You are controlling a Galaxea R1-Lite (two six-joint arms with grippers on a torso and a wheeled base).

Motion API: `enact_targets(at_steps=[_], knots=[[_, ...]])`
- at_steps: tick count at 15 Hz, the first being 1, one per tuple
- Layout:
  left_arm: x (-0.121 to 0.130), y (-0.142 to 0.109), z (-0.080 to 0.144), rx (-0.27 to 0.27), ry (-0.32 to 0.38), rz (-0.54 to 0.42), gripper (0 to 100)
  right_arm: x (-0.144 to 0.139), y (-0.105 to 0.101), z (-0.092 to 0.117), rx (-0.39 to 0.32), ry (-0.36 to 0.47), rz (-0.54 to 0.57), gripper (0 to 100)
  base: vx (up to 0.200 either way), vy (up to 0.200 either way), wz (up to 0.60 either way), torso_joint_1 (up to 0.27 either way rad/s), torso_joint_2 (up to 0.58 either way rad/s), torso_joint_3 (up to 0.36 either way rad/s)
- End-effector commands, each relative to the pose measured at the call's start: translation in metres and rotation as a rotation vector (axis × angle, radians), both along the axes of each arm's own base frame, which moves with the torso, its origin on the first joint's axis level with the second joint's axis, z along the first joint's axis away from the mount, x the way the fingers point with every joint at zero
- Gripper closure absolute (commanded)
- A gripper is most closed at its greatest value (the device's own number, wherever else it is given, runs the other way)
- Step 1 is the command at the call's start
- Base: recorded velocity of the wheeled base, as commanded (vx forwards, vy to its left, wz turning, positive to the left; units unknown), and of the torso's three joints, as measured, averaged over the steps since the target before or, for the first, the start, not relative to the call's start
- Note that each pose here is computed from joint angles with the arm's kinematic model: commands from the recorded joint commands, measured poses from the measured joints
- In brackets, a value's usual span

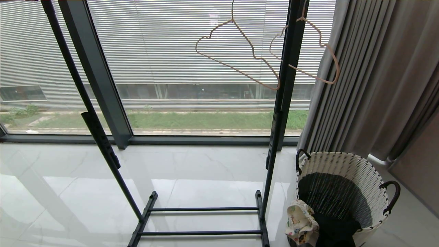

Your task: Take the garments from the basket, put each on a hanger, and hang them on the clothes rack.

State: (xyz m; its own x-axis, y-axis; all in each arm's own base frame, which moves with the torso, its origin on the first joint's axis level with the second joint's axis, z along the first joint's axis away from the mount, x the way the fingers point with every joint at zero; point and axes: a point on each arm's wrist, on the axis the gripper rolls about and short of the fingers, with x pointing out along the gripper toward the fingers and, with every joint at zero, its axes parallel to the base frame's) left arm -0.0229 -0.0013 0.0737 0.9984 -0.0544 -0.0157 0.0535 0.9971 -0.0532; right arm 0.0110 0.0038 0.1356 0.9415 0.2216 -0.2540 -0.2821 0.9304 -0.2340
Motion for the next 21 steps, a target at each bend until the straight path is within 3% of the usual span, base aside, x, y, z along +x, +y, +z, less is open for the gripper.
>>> enact_targets(at_steps=[1, 3, 5, 9, 14, 21], knots=[[0.000, 0.000, 0.000, 0.000, 0.001, 0.001, 0, 0.080, 0.017, -0.008, -0.269, 0.437, 0.196, 0, 0.000, 0.000, 0.00, 0.000, 0.00, 0.000], [0.000, 0.000, 0.000, 0.003, 0.001, 0.001, 0, 0.108, 0.024, -0.026, -0.375, 0.572, 0.294, 0, 0.000, 0.000, 0.00, 0.000, 0.00, 0.000], [0.000, 0.000, 0.000, 0.009, 0.001, 0.001, 0, 0.124, 0.036, -0.041, -0.457, 0.609, 0.407, 0, 0.000, 0.000, 0.00, 0.000, 0.00, 0.000], [0.000, 0.000, 0.000, 0.015, 0.000, -0.001, 0, 0.150, 0.054, -0.071, -0.502, 0.692, 0.483, 0, 0.000, 0.000, 0.00, 0.000, 0.00, 0.000], [0.000, 0.000, 0.000, 0.015, 0.000, -0.001, 0, 0.175, 0.058, -0.093, -0.574, 0.695, 0.376, 0, 0.000, 0.000, 0.00, 0.000, 0.00, 0.000], [0.000, 0.000, 0.000, 0.034, -0.002, -0.006, 0, 0.204, 0.059, -0.104, -0.591, 0.566, 0.260, 0, 0.000, 0.000, 0.00, 0.000, 0.00, 0.000]])
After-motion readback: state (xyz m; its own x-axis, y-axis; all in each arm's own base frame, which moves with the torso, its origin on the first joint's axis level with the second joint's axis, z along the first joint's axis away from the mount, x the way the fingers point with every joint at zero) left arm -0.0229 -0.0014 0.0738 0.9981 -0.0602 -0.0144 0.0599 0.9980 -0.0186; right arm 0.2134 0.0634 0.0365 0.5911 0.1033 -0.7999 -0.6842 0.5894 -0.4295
